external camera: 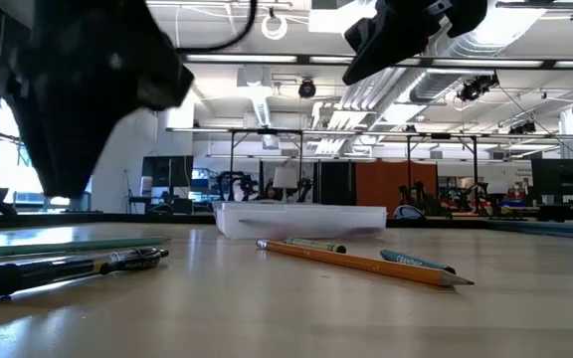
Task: Pick & place school supplies into a supply box
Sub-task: Put the light blue pencil into the supply box, then put the green crayon into the supply box
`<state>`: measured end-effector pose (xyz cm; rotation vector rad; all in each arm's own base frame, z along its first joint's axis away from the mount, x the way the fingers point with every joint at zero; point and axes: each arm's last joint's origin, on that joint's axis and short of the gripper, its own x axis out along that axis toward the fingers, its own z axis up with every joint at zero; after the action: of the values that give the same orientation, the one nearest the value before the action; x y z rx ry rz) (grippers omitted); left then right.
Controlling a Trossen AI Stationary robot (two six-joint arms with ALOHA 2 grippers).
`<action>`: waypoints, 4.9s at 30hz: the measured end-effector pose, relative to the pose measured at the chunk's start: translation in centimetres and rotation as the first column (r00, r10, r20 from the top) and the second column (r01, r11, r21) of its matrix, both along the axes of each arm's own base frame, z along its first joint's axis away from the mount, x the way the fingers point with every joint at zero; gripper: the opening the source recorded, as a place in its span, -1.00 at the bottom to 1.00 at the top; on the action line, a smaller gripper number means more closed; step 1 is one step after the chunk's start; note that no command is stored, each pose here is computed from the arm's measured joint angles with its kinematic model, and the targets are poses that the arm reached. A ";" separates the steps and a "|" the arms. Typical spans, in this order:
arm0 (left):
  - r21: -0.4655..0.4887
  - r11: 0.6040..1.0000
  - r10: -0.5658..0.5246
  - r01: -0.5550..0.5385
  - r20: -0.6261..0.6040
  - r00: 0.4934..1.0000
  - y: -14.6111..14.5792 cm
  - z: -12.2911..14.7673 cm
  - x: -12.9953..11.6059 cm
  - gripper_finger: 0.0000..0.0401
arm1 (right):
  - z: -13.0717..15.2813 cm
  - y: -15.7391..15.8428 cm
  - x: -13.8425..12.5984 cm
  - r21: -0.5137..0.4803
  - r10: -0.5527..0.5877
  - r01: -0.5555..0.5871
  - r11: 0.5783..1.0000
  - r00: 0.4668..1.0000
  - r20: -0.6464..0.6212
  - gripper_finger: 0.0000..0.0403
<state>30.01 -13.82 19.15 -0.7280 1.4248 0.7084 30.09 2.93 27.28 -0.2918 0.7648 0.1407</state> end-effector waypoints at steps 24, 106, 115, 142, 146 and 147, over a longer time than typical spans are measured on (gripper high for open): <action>-0.001 0.992 -0.123 0.123 -0.118 0.985 1.6 -6.6 2.9 -0.81 | -0.5 0.1 -0.4 0.028 -0.025 0.027 0.999 0.998 -0.065 -0.98; 0.273 0.953 -0.141 0.131 0.017 0.990 -6.4 6.7 2.1 -0.70 | -8.7 4.9 4.6 0.189 0.015 -0.010 0.982 1.000 -0.026 -1.00; 0.281 0.950 -0.153 0.140 0.023 0.988 -6.4 6.7 2.2 -0.70 | -9.1 6.3 3.8 0.187 0.288 -0.273 0.944 0.956 -0.061 -0.99; 0.266 0.954 -0.153 0.137 0.039 0.987 -6.5 6.7 2.3 -0.70 | -11.4 8.1 4.4 0.151 0.640 -0.634 0.759 0.768 0.010 -0.39; 0.268 0.953 -0.156 0.141 0.037 0.987 -6.5 6.7 2.3 -0.70 | -13.9 8.2 4.6 0.145 0.668 -0.656 0.741 0.742 -0.055 -0.39; 0.268 0.953 -0.156 0.141 0.037 0.987 -6.5 6.7 2.3 -0.70 | -14.2 8.2 4.6 0.135 0.674 -0.663 0.736 0.736 -0.061 -0.39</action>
<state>32.32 -20.35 25.84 -0.4239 1.2863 0.7367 34.69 11.08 13.09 -0.4571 0.7245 0.8949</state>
